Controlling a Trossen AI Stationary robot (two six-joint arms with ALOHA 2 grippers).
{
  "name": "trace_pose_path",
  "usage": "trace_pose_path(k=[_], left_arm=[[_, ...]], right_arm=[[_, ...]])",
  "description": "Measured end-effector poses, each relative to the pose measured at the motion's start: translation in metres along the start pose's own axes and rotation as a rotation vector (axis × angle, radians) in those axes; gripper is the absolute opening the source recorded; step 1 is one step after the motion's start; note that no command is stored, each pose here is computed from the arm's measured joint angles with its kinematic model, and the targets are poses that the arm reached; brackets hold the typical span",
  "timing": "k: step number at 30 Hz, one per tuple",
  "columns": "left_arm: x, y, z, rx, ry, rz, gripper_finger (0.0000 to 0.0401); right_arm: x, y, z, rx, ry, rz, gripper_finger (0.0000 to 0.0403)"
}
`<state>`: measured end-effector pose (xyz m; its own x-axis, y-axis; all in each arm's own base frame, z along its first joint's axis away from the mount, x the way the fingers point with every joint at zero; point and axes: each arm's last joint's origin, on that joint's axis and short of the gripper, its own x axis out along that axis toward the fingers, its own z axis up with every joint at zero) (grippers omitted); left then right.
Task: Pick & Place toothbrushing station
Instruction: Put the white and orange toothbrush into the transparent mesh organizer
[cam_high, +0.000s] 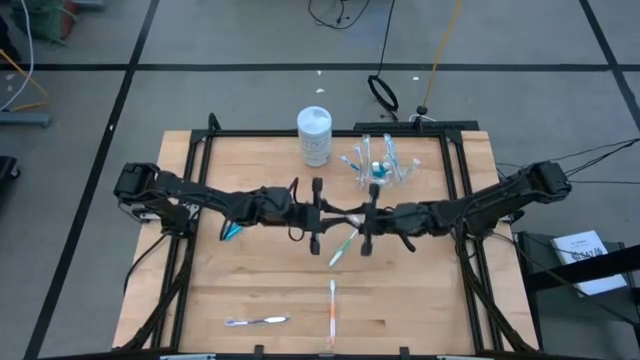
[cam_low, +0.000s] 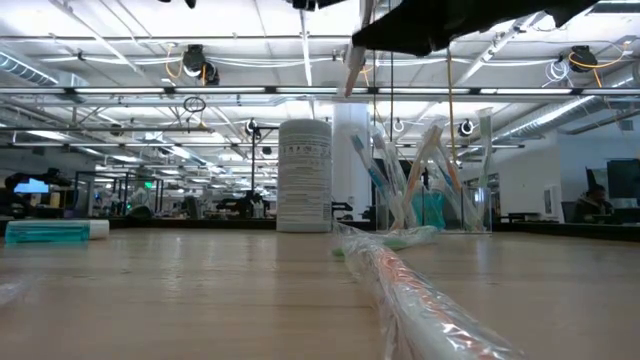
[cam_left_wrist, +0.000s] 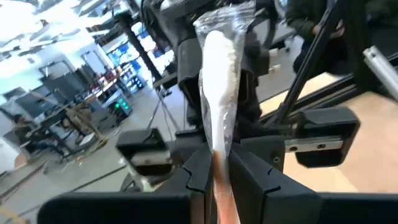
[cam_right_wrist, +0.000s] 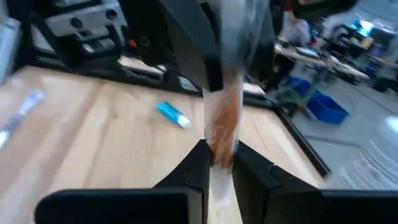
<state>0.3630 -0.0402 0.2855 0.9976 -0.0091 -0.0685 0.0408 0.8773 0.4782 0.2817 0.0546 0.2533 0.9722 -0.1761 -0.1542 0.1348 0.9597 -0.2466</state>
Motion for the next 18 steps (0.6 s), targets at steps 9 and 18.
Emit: trace_pose_path(k=[9, 18], left_arm=[[0.0, 0.004, -0.008, -0.058, 0.085, 0.05, 0.0046], [0.0, 0.01, -0.021, -0.175, 0.165, 0.039, 0.0047]], right_arm=[[-0.013, -0.008, -0.003, 0.016, 0.116, -0.05, 0.0032], [-0.02, -0.014, -0.01, 0.038, 0.222, -0.057, 0.0025]])
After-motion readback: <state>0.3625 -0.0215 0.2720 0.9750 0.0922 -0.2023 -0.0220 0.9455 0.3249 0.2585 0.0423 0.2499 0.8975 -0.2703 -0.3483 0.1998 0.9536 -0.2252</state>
